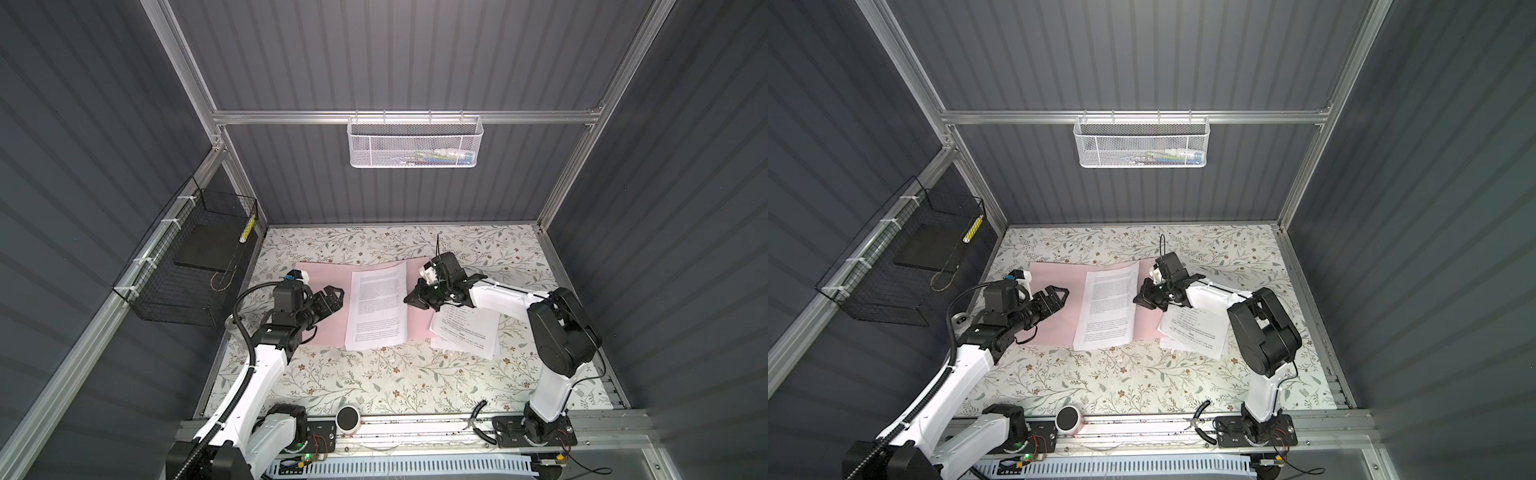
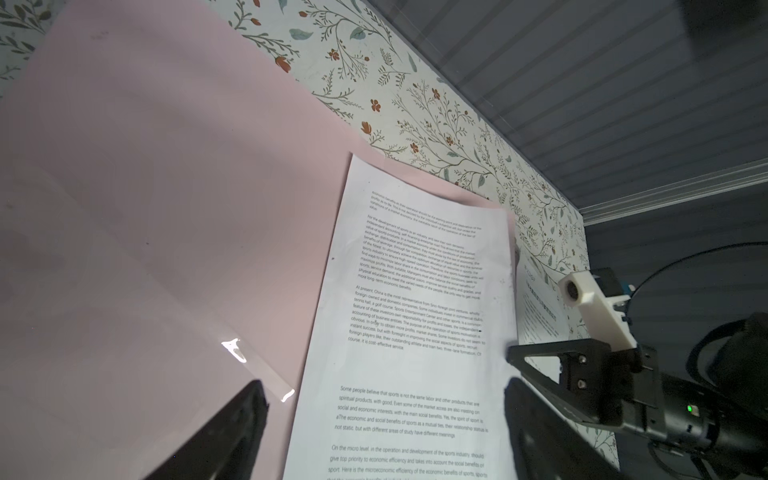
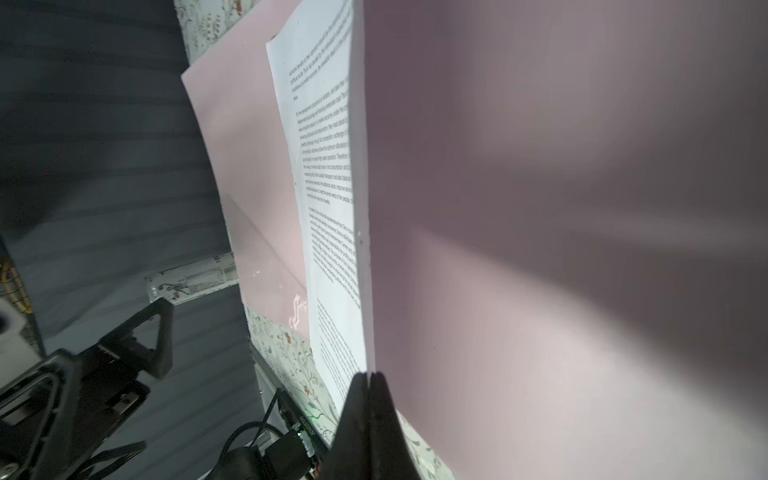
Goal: Put the files into the folder
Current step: 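Lift the printed sheet and carry it over the open folder with the right gripper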
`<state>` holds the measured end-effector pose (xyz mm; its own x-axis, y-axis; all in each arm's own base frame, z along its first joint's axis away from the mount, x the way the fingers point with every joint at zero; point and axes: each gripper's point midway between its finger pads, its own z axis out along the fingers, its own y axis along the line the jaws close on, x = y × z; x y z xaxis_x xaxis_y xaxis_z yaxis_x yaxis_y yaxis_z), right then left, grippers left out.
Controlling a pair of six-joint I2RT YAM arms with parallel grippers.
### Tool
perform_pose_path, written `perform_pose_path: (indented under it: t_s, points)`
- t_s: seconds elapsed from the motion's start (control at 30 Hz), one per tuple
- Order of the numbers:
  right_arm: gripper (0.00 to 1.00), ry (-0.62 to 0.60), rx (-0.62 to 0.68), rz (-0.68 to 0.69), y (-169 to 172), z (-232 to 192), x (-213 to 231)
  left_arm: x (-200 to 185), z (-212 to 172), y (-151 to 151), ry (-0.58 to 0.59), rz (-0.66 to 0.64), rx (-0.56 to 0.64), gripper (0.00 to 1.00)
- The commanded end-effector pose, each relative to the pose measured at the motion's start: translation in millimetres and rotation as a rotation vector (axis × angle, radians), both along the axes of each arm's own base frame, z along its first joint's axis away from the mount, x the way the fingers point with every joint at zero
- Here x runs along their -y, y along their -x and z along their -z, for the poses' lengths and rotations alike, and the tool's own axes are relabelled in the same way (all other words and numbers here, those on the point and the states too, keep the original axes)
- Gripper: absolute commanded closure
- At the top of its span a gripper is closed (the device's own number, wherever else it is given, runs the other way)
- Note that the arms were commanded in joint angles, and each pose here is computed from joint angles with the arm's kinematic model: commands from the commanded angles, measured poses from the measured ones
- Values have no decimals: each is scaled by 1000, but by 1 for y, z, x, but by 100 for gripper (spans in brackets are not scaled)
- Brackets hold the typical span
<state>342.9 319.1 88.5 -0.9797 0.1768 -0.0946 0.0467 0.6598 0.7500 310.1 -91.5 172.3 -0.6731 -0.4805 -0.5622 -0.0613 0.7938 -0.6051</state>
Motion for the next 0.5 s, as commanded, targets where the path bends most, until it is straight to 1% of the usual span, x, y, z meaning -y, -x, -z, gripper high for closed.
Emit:
perform_pose_path:
  t_s: [0.0,0.1,0.17,0.27,0.47]
  points:
    - [92,31,69,-2,-7,3,2,2,5,3,-4,28,-10,10]
    - [78,63,62,-1,-6,17,6,3,9,4,4,29,-19,10]
    - [73,78,49,0,-4,26,8,3,10,5,6,27,-19,10]
    - [70,75,36,1,-2,35,8,2,11,6,3,26,-21,10]
    - [69,95,23,10,2,49,14,2,15,6,3,23,-30,10]
